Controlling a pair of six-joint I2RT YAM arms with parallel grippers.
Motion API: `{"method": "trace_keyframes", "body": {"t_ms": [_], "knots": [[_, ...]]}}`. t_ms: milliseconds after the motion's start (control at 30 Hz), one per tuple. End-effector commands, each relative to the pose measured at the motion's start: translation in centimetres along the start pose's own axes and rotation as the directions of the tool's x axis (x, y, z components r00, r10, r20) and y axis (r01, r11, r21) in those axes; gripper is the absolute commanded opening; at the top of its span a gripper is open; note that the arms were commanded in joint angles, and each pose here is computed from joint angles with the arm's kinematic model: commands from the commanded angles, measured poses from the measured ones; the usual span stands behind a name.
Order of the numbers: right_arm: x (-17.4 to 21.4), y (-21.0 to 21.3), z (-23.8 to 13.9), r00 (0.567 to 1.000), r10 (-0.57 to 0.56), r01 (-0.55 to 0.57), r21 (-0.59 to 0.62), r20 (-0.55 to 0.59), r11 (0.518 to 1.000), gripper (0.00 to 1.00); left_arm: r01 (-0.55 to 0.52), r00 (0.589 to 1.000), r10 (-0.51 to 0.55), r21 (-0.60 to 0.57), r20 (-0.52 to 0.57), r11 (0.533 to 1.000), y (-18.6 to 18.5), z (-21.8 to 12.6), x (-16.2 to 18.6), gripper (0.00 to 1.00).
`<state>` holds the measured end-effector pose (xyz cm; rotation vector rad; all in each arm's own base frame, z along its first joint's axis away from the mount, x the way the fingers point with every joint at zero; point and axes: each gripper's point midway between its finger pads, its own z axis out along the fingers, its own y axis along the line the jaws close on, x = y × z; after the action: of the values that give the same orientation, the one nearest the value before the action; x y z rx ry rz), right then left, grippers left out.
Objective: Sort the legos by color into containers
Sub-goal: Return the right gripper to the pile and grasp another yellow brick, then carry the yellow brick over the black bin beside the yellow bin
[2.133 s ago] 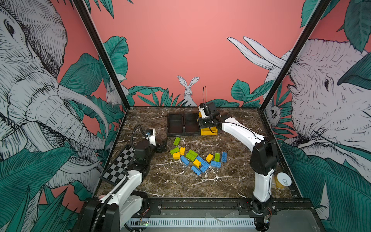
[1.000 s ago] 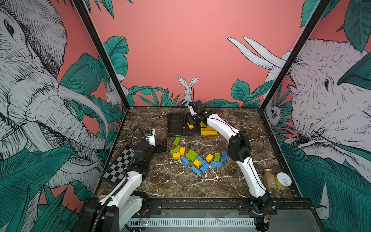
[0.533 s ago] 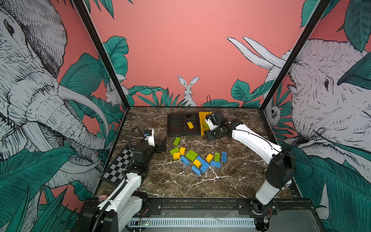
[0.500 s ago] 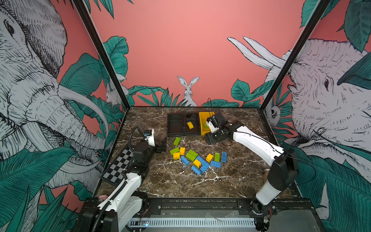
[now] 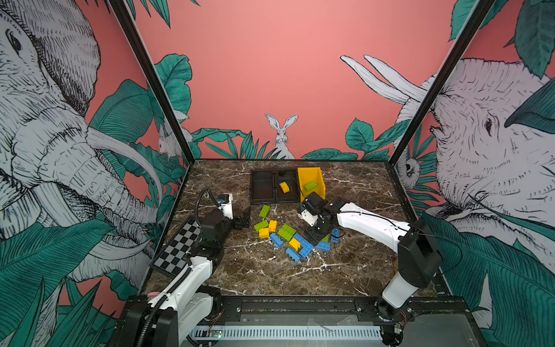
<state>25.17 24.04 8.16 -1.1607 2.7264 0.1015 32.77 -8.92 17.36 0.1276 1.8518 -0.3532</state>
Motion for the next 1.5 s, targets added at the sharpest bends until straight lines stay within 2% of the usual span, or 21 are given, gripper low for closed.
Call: {"method": "trace_keyframes", "body": {"t_ms": [0,133,267,400,533,867,1033,1333,1467], "knots": [[-0.5,-0.9,1.1,0.997,-0.080,0.080,0.034,-0.023,0.996,0.72,-0.006,0.999,0.006,0.016,0.033,1.000,-0.3,-0.3,-0.7,0.99],[-0.3,-1.7,2.2,0.991,-0.115,0.119,0.058,-0.074,0.991,0.72,-0.006,1.000,0.005,0.011,0.029,1.000,-0.3,-0.3,-0.6,0.99],[-0.3,-3.1,2.7,0.995,-0.075,0.080,0.069,-0.071,0.994,0.71,-0.001,1.000,0.000,0.032,0.026,0.999,-0.6,-0.2,-0.7,0.99],[-0.5,-2.3,3.4,0.996,-0.076,0.075,-0.008,-0.053,0.997,0.68,-0.001,1.000,0.001,0.017,0.029,1.000,-0.4,-0.2,-0.6,0.99],[-0.4,-1.9,4.3,0.994,-0.087,0.085,-0.034,-0.062,0.996,0.66,0.000,1.000,-0.001,0.019,0.028,1.000,-0.4,-0.2,-0.6,0.99],[-0.8,-2.4,4.5,0.995,-0.087,0.087,-0.002,-0.039,0.996,0.62,0.003,1.000,-0.004,0.012,0.029,1.000,-0.3,-0.3,-0.6,0.99],[-0.2,-2.7,5.3,0.995,-0.072,0.073,0.009,-0.076,0.997,0.59,0.003,1.000,-0.003,0.006,0.026,1.000,-0.2,-0.2,-0.5,0.99],[-0.9,-3.1,4.9,0.999,-0.025,0.026,0.040,-0.029,0.999,0.43,0.001,0.999,0.000,-0.011,0.038,1.000,0.1,-0.5,-0.7,0.99],[-2.0,-3.4,3.6,0.999,0.013,-0.015,0.055,0.038,0.998,0.39,0.004,0.999,-0.004,-0.008,0.034,1.000,0.1,-0.4,-0.7,0.99]]}}
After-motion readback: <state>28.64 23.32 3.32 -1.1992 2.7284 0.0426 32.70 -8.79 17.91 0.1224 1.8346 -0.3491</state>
